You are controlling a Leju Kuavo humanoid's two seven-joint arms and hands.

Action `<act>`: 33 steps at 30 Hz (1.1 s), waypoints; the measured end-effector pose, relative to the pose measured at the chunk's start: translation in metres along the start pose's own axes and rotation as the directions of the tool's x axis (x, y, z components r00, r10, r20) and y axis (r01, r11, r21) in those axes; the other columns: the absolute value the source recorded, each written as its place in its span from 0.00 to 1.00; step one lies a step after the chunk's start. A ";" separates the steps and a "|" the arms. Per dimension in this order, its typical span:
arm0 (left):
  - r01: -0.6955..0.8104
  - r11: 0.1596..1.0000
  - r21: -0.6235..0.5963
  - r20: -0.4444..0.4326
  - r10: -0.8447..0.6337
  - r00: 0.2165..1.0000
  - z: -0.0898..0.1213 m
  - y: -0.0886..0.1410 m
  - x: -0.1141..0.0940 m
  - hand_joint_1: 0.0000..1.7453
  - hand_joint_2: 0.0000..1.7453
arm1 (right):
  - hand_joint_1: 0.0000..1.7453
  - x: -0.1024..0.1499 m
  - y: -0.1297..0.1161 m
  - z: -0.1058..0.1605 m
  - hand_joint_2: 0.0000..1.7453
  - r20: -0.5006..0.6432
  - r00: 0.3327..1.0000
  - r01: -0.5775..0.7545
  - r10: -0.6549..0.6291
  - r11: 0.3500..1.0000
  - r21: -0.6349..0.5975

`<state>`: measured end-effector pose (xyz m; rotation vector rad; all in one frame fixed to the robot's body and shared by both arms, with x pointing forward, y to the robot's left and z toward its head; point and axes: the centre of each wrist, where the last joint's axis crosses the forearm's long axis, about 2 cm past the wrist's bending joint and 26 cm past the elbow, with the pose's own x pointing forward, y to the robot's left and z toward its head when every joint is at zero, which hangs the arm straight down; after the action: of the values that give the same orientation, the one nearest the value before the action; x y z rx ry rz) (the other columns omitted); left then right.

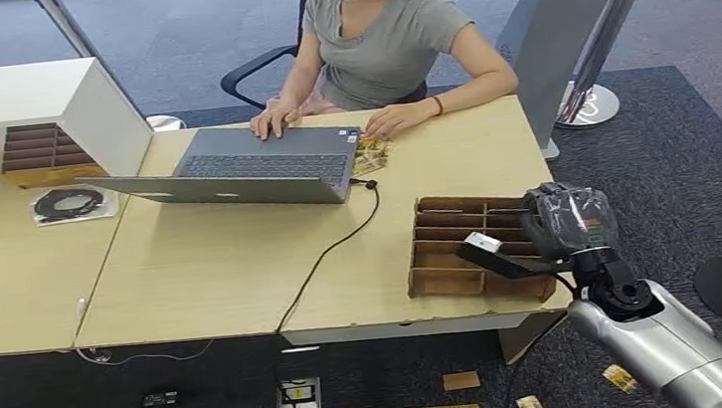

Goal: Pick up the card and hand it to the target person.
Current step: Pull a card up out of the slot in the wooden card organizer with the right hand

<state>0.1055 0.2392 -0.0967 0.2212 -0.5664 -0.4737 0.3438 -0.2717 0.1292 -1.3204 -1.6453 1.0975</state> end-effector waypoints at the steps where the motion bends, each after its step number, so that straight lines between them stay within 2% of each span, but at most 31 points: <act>1: -0.001 1.000 0.001 0.000 0.001 1.000 0.000 0.000 0.000 0.00 1.00 | 0.61 0.000 0.000 0.000 1.00 0.002 1.000 -0.003 0.003 1.000 0.002; 5: -0.006 1.000 0.008 0.001 0.006 1.000 0.000 0.000 -0.001 0.00 1.00 | 0.62 0.003 -0.003 -0.001 1.00 0.018 1.000 -0.016 0.016 1.000 0.002; 11: -0.016 1.000 0.022 0.002 0.016 1.000 0.000 0.000 -0.002 0.00 1.00 | 0.84 0.005 -0.010 -0.007 1.00 0.039 0.999 -0.019 0.021 0.999 -0.033; 14: -0.017 1.000 0.025 0.003 0.017 1.000 0.000 0.000 -0.001 0.00 1.00 | 0.89 0.007 -0.016 -0.011 1.00 0.043 0.999 -0.007 0.010 0.998 -0.063; 23: -0.014 1.000 0.023 0.007 0.014 1.000 -0.001 0.002 0.001 0.00 1.00 | 0.93 0.010 -0.028 -0.018 1.00 0.035 0.999 -0.005 0.010 0.991 -0.137; 33: 0.004 1.000 0.024 0.002 -0.004 1.000 -0.001 0.002 0.001 0.00 1.00 | 0.98 0.004 -0.076 -0.012 1.00 0.019 1.000 0.007 -0.002 0.951 -0.309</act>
<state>0.1070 0.2402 -0.0964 0.2447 -0.5738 -0.4714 0.3284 -0.2733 0.2045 -1.5042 -1.8899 0.8748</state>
